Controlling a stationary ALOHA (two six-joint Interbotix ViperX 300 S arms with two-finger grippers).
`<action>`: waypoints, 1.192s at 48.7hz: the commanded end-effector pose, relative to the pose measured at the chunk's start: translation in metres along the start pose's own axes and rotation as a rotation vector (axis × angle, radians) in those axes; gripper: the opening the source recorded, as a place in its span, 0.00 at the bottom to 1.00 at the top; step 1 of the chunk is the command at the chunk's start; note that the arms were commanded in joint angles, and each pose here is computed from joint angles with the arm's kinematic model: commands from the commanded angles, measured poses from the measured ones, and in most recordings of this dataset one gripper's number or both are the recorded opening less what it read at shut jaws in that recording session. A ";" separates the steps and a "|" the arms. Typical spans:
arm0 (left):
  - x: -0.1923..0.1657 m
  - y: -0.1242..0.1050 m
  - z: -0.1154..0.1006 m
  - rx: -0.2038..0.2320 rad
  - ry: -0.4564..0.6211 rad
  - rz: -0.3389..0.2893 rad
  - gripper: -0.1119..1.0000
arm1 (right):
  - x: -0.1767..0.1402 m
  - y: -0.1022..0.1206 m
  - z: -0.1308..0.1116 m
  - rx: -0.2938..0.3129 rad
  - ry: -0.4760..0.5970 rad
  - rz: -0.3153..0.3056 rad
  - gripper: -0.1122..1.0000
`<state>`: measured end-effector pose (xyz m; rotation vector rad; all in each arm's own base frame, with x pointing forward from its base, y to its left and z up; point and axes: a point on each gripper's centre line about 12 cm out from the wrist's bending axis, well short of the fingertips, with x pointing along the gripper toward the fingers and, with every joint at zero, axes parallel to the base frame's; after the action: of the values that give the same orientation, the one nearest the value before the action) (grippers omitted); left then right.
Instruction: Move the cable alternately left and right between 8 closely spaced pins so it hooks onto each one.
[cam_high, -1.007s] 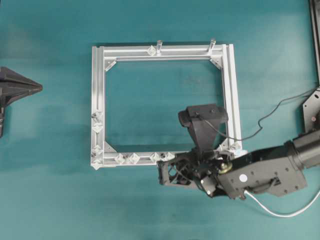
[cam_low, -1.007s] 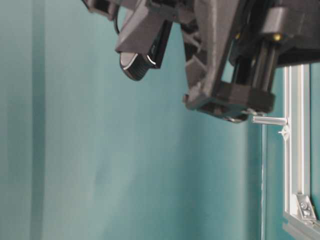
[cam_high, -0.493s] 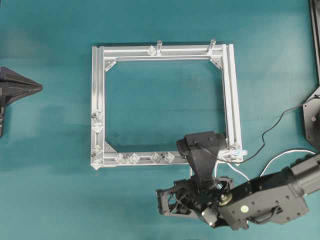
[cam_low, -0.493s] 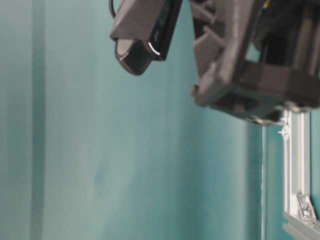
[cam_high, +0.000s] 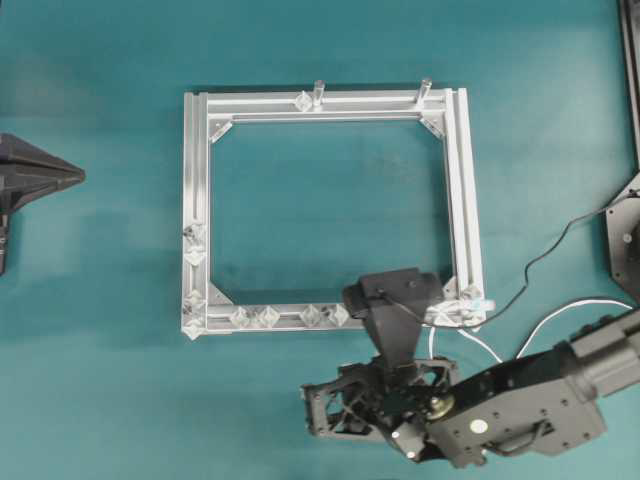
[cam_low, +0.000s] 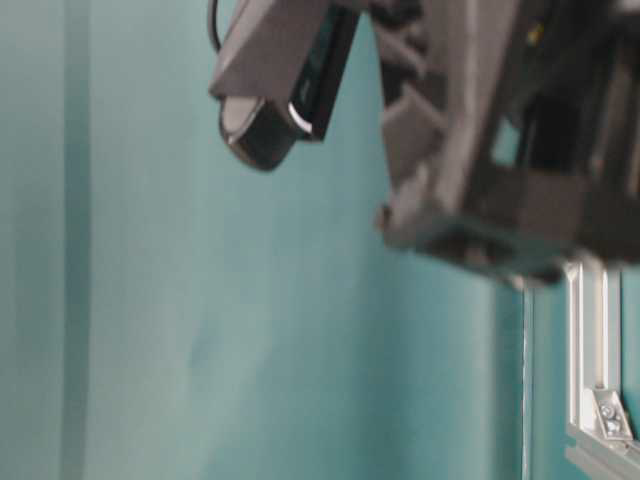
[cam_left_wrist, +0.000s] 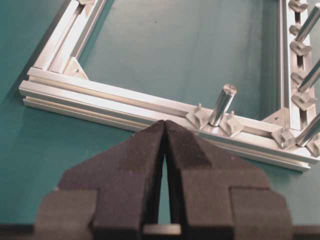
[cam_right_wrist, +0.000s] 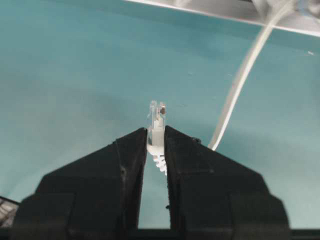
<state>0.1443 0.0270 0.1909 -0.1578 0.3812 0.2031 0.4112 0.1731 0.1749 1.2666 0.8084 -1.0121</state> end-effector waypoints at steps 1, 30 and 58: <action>0.000 -0.001 0.007 -0.003 -0.016 -0.004 0.15 | -0.009 0.016 0.002 0.008 0.009 0.049 0.22; -0.001 -0.001 0.009 -0.004 -0.021 -0.003 0.15 | 0.011 0.053 0.004 -0.044 0.032 0.127 0.22; 0.000 -0.001 0.007 -0.002 -0.015 -0.002 0.15 | 0.017 0.057 0.027 -0.018 -0.002 0.101 0.22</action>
<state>0.1442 0.0270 0.1911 -0.1576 0.3797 0.2030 0.4646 0.1480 0.1680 1.2549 0.7696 -0.9491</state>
